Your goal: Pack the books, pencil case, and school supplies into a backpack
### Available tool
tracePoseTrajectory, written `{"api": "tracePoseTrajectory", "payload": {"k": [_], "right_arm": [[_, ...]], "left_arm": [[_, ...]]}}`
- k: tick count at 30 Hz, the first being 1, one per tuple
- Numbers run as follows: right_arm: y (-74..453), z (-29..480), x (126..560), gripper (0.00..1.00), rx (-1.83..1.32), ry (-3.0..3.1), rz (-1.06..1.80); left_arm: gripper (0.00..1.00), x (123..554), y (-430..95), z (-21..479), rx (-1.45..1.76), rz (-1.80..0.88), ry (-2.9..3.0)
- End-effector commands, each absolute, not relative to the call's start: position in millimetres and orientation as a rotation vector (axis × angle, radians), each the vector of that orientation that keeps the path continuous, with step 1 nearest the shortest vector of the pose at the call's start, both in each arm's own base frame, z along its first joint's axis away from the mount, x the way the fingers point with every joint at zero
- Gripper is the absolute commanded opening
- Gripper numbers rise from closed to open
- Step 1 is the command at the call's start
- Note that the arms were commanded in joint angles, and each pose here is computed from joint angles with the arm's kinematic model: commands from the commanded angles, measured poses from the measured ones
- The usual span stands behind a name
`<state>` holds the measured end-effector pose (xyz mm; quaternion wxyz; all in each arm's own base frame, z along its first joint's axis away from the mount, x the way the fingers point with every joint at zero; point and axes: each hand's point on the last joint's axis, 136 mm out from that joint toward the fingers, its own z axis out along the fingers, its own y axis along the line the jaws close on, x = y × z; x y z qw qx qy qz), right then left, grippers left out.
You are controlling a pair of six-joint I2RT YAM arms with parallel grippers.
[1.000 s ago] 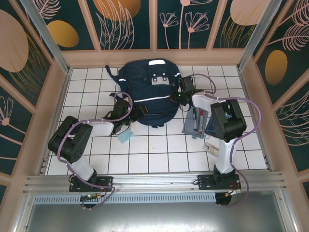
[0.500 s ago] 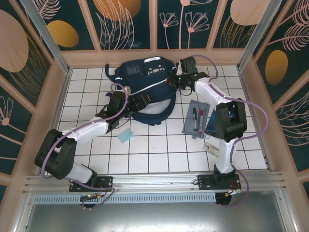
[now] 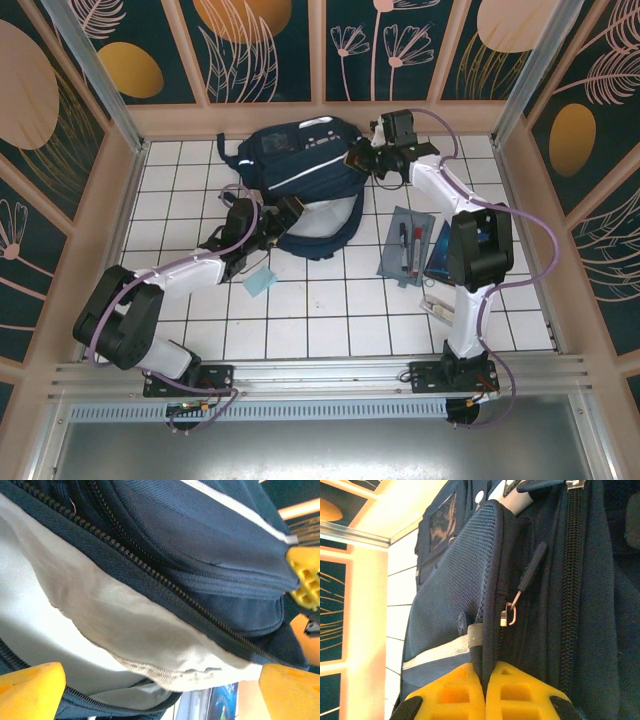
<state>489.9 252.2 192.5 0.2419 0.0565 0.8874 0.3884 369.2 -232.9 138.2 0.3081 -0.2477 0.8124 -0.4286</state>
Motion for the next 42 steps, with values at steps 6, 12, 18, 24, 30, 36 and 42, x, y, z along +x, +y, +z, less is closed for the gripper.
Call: {"api": "tracePoseTrajectory", "payload": {"k": [6, 12, 18, 24, 30, 36, 42], "right_arm": [[273, 237, 474, 0.00, -0.013, 2.285, 1.285], [275, 230, 468, 0.00, -0.047, 2.284, 1.303], [270, 210, 469, 0.00, -0.026, 2.310, 1.265], [256, 203, 471, 0.55, 0.008, 2.348, 1.143], [190, 185, 453, 0.85, 0.144, 2.462, 0.809], [73, 155, 406, 0.85, 0.434, 2.511, 0.465], [-44, 132, 352, 0.86, 0.824, 2.436, 0.162]], "left_arm": [[0.99, 417, -223, 179, -0.781, -1.167, 1.845], [0.93, 427, -228, 163, -0.785, -1.159, 1.861], [0.12, 429, -233, 171, -0.754, -1.208, 1.833], [0.00, 429, -251, 192, -0.754, -1.356, 1.788], [0.00, 430, -276, 227, -0.714, -1.516, 1.702], [0.00, 436, -279, 228, -0.732, -1.511, 1.658], [0.00, 436, -280, 233, -0.720, -1.541, 1.633]]}}
